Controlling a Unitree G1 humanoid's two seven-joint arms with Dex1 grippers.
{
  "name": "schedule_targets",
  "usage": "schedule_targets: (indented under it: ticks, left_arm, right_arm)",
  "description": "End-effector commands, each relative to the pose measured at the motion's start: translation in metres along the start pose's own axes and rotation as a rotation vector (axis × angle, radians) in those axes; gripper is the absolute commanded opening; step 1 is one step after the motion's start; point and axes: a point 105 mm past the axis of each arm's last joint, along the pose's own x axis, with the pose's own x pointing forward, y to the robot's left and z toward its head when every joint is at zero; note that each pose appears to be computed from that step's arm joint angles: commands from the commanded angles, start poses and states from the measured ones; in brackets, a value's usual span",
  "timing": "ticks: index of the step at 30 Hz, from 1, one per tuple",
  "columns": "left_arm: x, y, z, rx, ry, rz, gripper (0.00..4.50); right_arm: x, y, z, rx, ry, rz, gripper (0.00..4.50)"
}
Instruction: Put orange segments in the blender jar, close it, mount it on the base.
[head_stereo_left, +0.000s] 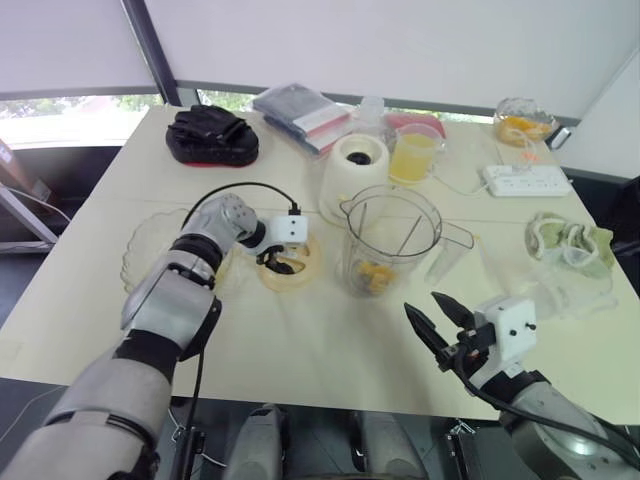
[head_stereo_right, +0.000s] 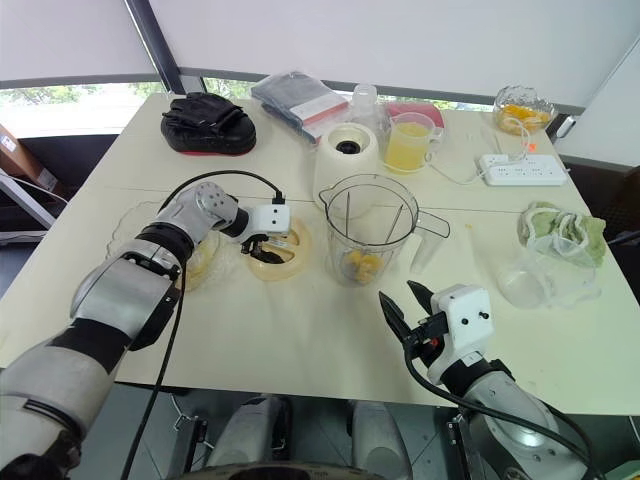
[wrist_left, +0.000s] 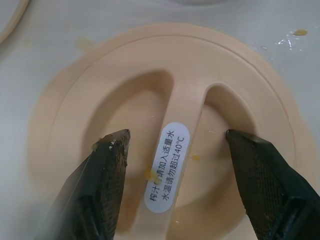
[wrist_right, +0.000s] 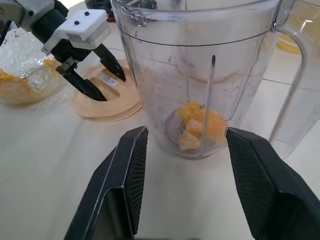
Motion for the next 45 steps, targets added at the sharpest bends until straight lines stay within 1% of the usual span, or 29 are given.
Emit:
schedule_targets:
  ticks: [1,4,5,7,8,9,11,12,17,21,28,30,35,37,40,42,45]
  left_arm:
    - [0.004,-0.003,-0.01,-0.04,0.04,0.008,3.19]
    - [0.007,-0.004,-0.013,-0.064,0.048,0.015,3.19]
    - [0.007,-0.005,-0.014,-0.07,0.05,0.016,2.93]
    - [0.008,-0.006,-0.016,-0.077,0.055,0.016,2.32]
    - [0.008,-0.006,-0.017,-0.081,0.057,0.016,1.88]
    - [0.008,-0.006,-0.017,-0.084,0.058,0.016,1.31]
    - [0.008,-0.006,-0.018,-0.086,0.058,0.016,0.3]
    - [0.007,-0.006,-0.018,-0.087,0.058,0.016,0.23]
    - [0.003,-0.004,-0.019,-0.083,0.056,0.016,0.24]
    - [-0.008,0.002,-0.012,-0.058,0.02,0.016,0.24]
    - [-0.047,0.019,0.01,0.035,-0.073,-0.004,0.24]
    - [-0.07,0.029,0.023,0.071,-0.115,0.006,0.24]
    - [-0.109,0.048,0.054,0.14,-0.186,0.052,0.24]
    - [-0.117,0.053,0.063,0.162,-0.194,0.072,0.24]
    - [-0.131,0.063,0.085,0.187,-0.231,0.126,0.24]
    - [-0.135,0.067,0.095,0.201,-0.245,0.143,0.24]
    - [-0.144,0.072,0.116,0.256,-0.245,0.17,0.24]
  right_arm:
    - [-0.004,0.004,0.015,-0.04,-0.047,0.01,2.55]
    - [-0.005,0.003,0.014,-0.044,-0.042,0.007,2.55]
    - [-0.005,0.003,0.014,-0.046,-0.04,0.006,2.55]
    - [-0.005,0.003,0.015,-0.048,-0.04,0.003,2.55]
    - [-0.005,0.003,0.015,-0.05,-0.04,0.002,2.55]
    - [-0.005,0.003,0.015,-0.05,-0.04,0.002,2.55]
    - [-0.005,0.002,0.014,-0.053,-0.038,0.002,2.55]
    - [-0.005,0.002,0.015,-0.053,-0.038,0.002,2.55]
    - [-0.004,0.0,0.015,-0.053,-0.043,0.005,2.55]
    - [-0.005,-0.003,0.011,-0.046,-0.033,-0.007,2.55]
    - [-0.003,-0.017,0.0,-0.052,-0.022,-0.049,2.55]
    - [0.0,-0.021,-0.003,-0.05,-0.028,-0.064,2.55]
    - [0.008,-0.039,-0.009,-0.069,-0.057,-0.139,2.55]
    - [0.01,-0.044,-0.012,-0.068,-0.061,-0.158,2.55]
    - [0.014,-0.049,-0.016,-0.069,-0.066,-0.166,2.55]
    - [0.016,-0.051,-0.017,-0.065,-0.073,-0.171,2.55]
    - [0.019,-0.053,-0.021,-0.065,-0.07,-0.172,2.55]
